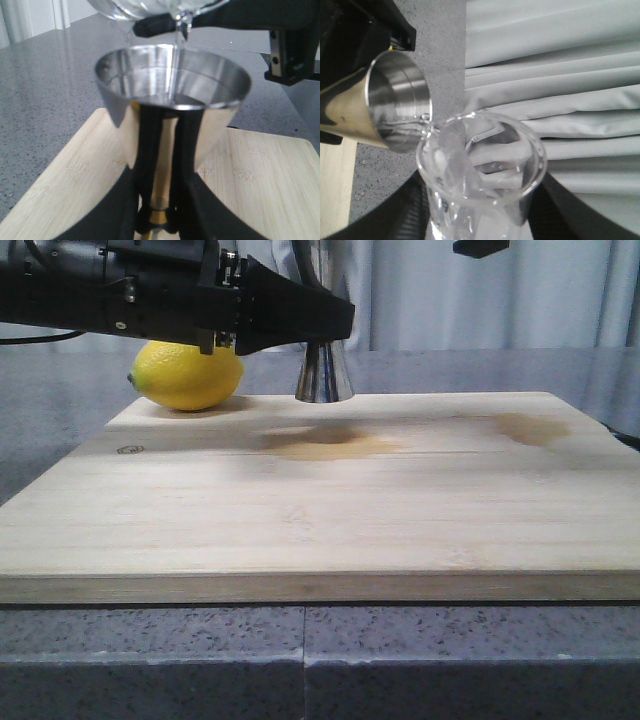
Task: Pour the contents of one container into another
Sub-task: 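Tilt the beaker upright with the right gripper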
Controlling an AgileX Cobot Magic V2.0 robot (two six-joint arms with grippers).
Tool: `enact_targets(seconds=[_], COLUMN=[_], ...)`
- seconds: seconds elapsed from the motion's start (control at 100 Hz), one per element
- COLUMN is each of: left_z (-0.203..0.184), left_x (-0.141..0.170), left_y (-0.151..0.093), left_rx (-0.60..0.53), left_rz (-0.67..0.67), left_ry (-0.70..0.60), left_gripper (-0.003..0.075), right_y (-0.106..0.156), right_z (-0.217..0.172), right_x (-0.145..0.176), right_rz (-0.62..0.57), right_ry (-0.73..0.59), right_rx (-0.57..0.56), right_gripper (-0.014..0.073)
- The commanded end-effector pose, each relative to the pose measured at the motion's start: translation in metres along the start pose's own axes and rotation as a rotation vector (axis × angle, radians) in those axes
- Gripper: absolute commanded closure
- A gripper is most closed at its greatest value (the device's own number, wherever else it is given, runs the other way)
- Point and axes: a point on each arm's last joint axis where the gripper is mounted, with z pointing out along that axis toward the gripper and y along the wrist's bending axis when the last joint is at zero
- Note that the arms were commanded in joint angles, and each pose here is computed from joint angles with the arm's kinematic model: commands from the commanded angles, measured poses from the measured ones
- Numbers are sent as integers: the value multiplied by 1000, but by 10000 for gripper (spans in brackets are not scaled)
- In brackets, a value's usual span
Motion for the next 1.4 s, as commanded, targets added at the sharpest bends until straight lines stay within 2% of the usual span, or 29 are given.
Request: enact_targets(seconds=[0.0, 0.3, 0.71, 1.16, 1.39], left_z=[-2, -2, -2, -2, -2], left_x=[-35, -35, -35, -35, -35], left_y=[-9, -9, -9, -9, -9], left_rx=[49, 49, 49, 49, 49], left_rz=[30, 30, 30, 30, 30], left_ry=[-157, -157, -157, -157, -157], left_gripper=[722, 722, 722, 722, 722], right_y=[-18, -18, -18, -19, -20], right_z=[-11, -11, -11, -11, -12], right_x=[-1, -1, -1, 1, 15], right_rz=[-10, -51, -36, 377, 718], right_ry=[11, 12, 12, 26, 68], right_rx=[67, 65, 66, 83, 106], right_gripper=[316, 316, 316, 316, 316])
